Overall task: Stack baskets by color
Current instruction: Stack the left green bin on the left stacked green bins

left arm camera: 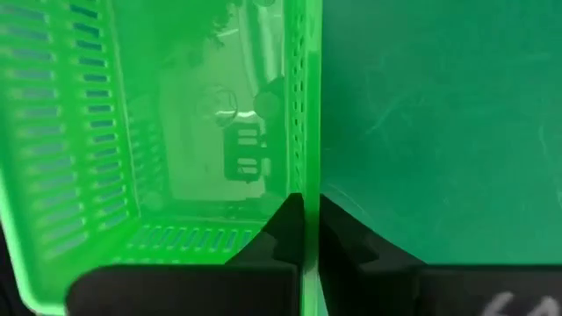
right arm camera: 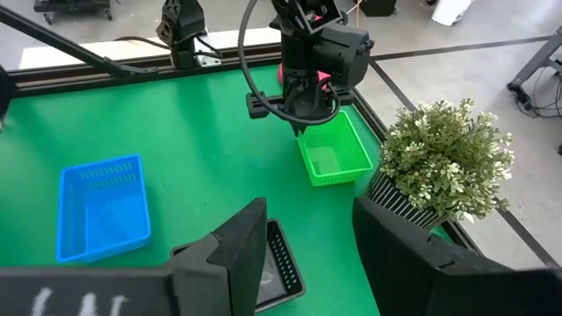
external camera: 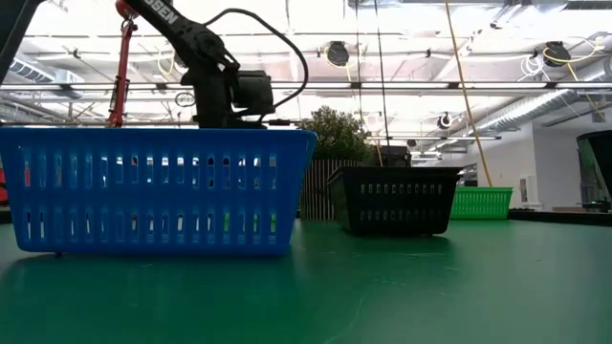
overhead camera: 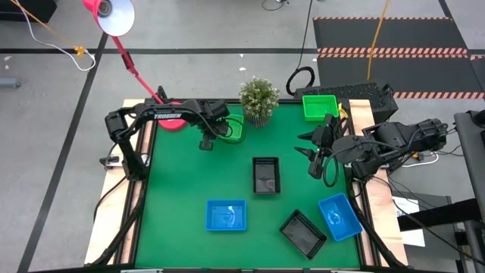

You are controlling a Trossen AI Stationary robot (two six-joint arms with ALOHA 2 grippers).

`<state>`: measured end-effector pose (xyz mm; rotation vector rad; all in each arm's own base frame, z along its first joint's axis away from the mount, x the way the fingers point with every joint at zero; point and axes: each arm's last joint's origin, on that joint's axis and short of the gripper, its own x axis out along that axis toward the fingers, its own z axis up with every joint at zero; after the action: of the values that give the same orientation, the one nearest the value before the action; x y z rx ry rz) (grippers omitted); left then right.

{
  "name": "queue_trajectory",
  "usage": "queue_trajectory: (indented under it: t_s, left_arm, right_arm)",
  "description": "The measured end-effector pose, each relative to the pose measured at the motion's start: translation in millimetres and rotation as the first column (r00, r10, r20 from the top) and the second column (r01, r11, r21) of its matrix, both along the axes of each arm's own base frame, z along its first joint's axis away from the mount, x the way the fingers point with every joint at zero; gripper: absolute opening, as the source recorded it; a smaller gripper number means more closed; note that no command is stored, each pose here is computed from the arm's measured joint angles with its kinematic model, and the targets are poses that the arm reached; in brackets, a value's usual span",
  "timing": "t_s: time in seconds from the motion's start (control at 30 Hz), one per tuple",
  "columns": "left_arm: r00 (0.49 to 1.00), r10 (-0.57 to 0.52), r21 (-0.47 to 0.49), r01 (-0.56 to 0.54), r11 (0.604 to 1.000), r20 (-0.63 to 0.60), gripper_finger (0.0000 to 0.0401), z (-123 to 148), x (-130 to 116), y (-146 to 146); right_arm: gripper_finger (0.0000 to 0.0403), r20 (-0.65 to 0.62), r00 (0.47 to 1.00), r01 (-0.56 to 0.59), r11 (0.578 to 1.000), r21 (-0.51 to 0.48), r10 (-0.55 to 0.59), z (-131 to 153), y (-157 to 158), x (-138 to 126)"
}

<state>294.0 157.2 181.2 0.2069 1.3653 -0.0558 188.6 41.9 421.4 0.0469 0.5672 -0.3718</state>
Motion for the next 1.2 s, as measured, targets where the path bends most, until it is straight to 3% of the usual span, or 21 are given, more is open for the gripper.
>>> queue_trajectory:
  t_s: [0.27, 0.4, 0.83, 1.2]
  left_arm:
    - [0.997, 0.026, -0.014, -0.028, 1.0, -0.069, 0.0009, 12.9, -0.5, -4.0]
    - [0.991, 0.028, -0.01, -0.029, 1.0, -0.131, 0.001, 37.8, 4.0, -11.1]
    - [0.993, -0.009, 0.001, 0.009, 1.0, -0.117, 0.0007, 126.4, 20.6, -44.7]
    - [0.999, -0.016, 0.073, 0.018, 0.997, -0.03, 0.0007, 197.0, 18.4, -84.2]
  right_arm:
    - [0.0164, 0.0, 1.0, 0.0, 1.0, -0.001, 0.0, 0.0, 0.0, 0.0]
    - [0.0164, 0.0, 1.0, 0.0, 1.0, -0.001, 0.0, 0.0, 0.0, 0.0]
    - [0.0164, 0.039, 0.998, 0.049, 0.999, 0.015, -0.05, 0.5, -6.8, 12.4]
    - [0.0164, 0.053, 0.997, 0.056, 0.998, 0.018, -0.057, -2.1, -5.5, 25.2]
